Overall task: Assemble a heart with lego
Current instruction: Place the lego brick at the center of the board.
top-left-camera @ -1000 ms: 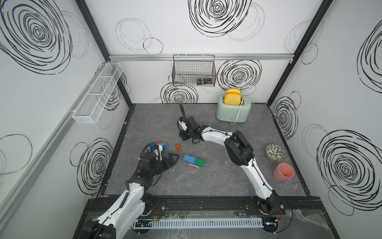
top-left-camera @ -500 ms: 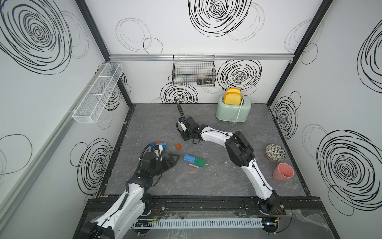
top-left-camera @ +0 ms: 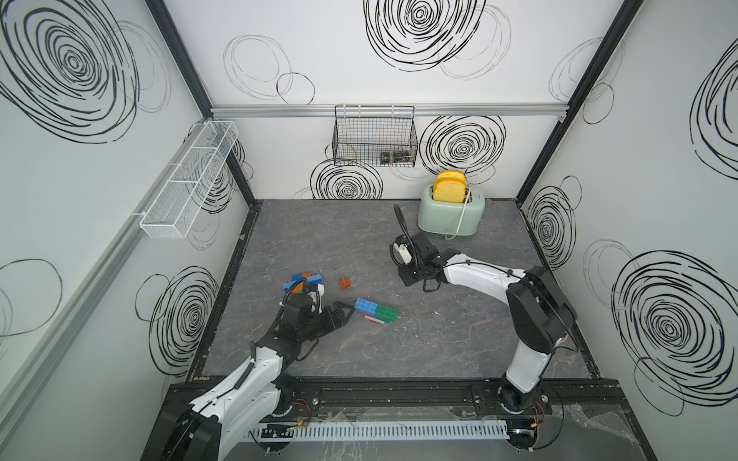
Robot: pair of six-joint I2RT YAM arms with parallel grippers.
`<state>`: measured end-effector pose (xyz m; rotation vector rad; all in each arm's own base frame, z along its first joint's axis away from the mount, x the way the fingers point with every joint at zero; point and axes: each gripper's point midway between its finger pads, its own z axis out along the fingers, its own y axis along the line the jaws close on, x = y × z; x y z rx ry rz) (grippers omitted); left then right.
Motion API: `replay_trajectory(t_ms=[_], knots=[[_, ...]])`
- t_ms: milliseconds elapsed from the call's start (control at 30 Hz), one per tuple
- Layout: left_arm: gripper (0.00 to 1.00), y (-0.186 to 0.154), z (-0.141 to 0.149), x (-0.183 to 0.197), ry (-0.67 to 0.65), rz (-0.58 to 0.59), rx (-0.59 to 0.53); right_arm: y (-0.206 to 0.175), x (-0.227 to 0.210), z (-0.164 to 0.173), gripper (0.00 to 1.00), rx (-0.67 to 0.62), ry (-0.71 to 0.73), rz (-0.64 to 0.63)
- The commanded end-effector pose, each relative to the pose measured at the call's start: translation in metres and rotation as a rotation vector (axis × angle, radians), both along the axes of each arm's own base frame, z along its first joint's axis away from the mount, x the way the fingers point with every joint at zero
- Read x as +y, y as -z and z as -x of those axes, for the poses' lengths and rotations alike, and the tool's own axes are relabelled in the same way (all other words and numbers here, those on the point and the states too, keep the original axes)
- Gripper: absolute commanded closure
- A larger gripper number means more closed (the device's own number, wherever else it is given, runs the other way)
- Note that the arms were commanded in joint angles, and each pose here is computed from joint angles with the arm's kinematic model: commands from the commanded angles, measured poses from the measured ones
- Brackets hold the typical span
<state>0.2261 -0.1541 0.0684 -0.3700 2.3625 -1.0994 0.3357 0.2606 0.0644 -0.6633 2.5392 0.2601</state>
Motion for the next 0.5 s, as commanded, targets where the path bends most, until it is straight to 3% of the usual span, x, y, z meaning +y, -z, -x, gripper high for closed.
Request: replay_trajectory(t_ms=[0, 233, 367, 467], knots=[[0.16, -0.02, -0.015, -0.008, -0.001, 0.029, -0.078, 0.015, -0.021, 0.023, 0.71, 0.071, 0.054, 0.01], [0.15, -0.023, -0.016, -0.014, 0.012, 0.043, -0.084, 0.031, -0.035, 0.043, 0.69, 0.118, 0.073, 0.025], [0.15, -0.025, -0.016, -0.016, 0.017, 0.05, -0.09, 0.036, -0.039, 0.048, 0.58, 0.152, 0.054, 0.064], [0.15, -0.026, -0.016, -0.015, 0.011, 0.057, -0.095, 0.032, -0.042, 0.049, 0.55, 0.169, 0.035, 0.098]])
